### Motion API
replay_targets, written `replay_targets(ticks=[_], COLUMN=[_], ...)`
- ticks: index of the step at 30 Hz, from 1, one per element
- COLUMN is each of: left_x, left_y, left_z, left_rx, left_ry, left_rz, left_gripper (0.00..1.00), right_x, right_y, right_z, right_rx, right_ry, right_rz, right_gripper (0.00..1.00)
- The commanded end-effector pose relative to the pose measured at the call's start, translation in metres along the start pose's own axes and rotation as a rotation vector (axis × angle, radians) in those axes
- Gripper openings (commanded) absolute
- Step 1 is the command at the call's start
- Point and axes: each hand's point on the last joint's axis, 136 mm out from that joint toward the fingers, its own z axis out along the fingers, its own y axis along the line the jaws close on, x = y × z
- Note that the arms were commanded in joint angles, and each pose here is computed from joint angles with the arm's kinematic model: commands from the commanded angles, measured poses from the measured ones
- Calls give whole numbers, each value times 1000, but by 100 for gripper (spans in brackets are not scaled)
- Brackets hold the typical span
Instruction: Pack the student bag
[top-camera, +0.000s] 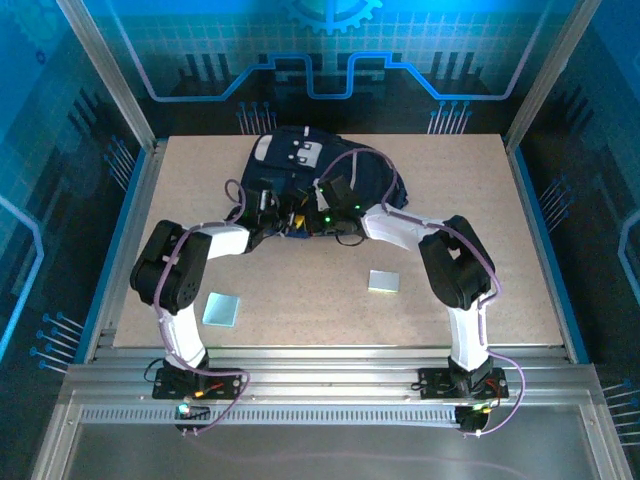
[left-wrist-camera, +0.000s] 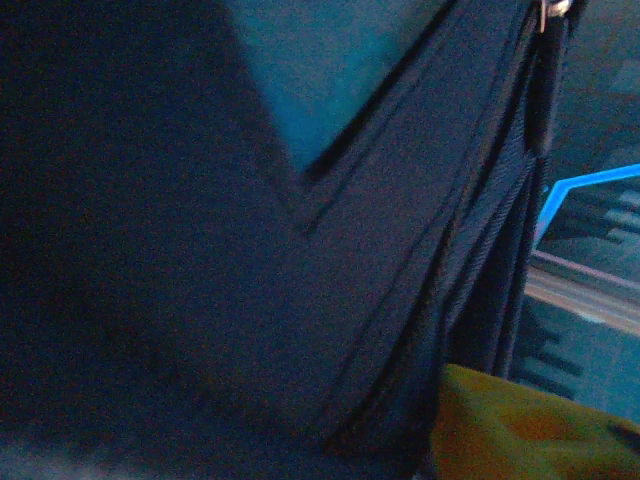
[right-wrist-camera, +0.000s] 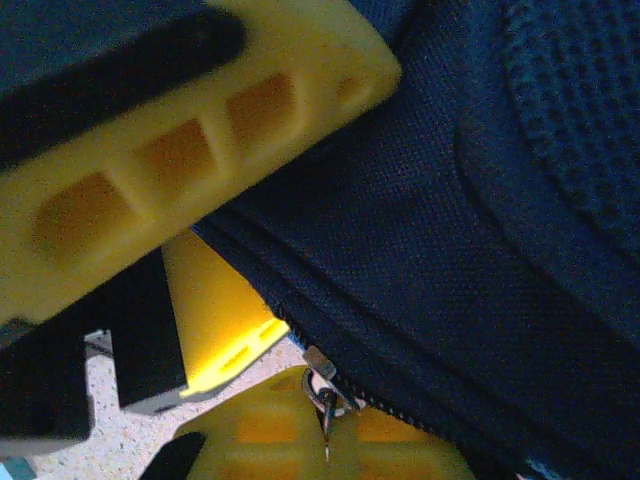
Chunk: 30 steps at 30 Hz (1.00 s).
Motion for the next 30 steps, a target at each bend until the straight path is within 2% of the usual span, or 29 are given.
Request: replay_targets(ticks=[1,2,3,9,13,20,25,30], left_x=[-14,-16,-17,-17,-17,-17,-16,-24], left_y=[-5,-7,-10,-12,1,16,16,15], left_z=[8,9,8,-4,-14,-25,-33,-41], left_rx=[18,16,13,1,-14,-27,-59,-88], left_ry=[-27,-30,-31,-39,-44,-33,-9,-8], left_rz=[46,62,82,125,115,98,158,216], left_gripper=[16,4,0,0,0,0,0,0], right_x=[8,13,19,39,40,30,5,-13], right_y=[30,25,17,-50,-88,-145,-183,-194], right_z=[-25,-27,-29,-44,-67,-96,-118,-130], right_rx=[-71,-52,-22,227,322,427,478,465], right_ry=[11,17,27,71,63,41,0,-25], right_rz=[-58,-64,-74,-123,-107,-65,-30,-21], right_gripper=[0,0,0,0,0,0,0,0])
